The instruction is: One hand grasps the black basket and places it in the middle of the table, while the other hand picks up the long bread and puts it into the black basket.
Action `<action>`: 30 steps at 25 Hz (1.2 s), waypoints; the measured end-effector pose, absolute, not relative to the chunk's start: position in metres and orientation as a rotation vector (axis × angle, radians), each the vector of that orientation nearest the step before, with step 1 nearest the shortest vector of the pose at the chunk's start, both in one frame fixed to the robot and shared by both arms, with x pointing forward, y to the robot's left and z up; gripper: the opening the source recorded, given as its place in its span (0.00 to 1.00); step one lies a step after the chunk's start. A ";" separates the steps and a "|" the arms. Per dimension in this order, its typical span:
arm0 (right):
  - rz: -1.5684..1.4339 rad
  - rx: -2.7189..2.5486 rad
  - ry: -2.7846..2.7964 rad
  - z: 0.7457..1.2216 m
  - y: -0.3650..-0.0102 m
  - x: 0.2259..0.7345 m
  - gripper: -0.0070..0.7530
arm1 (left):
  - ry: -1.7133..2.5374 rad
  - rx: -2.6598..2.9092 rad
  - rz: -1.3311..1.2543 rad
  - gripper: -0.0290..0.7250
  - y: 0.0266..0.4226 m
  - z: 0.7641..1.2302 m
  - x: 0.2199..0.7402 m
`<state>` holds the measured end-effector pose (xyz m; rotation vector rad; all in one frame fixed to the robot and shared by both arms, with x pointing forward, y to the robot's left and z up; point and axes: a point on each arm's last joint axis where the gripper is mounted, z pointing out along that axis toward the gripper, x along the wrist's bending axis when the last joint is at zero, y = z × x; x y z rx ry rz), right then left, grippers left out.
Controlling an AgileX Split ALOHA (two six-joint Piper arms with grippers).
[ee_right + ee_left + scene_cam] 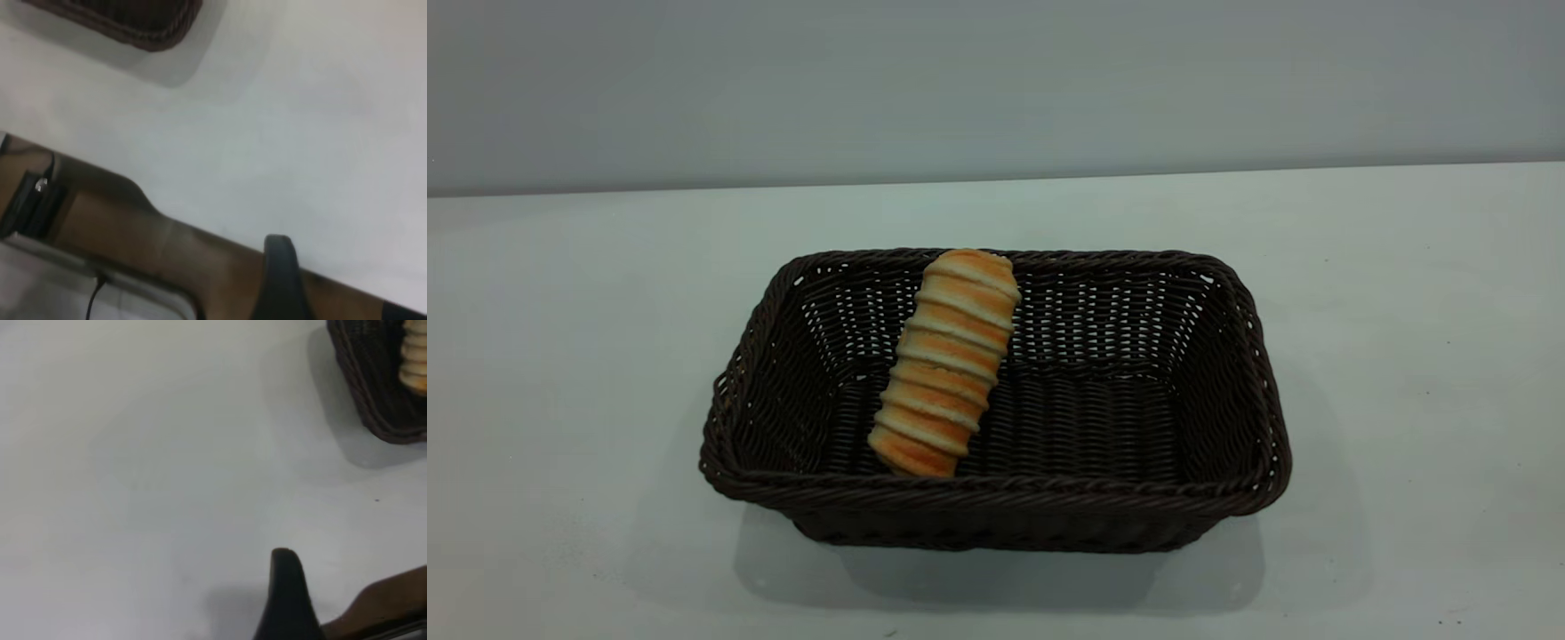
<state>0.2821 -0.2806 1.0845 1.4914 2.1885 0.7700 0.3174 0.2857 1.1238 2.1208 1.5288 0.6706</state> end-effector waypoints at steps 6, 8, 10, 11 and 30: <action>0.843 1.428 2.100 1.061 -0.287 0.263 0.77 | 1.481 2.022 0.695 0.79 0.302 1.107 0.275; 0.830 1.422 2.091 1.049 -0.289 0.260 0.77 | 1.463 1.988 0.714 0.79 0.306 1.102 0.264; 0.825 1.423 2.081 1.040 -0.290 0.258 0.77 | 1.445 1.956 0.729 0.79 0.311 1.096 0.253; 0.833 1.417 2.071 1.039 -0.291 0.257 0.77 | 1.436 1.941 0.731 0.79 0.312 1.094 0.249; 0.882 1.393 2.020 1.038 -0.293 0.250 0.77 | 1.449 2.006 0.621 0.79 0.308 1.034 0.244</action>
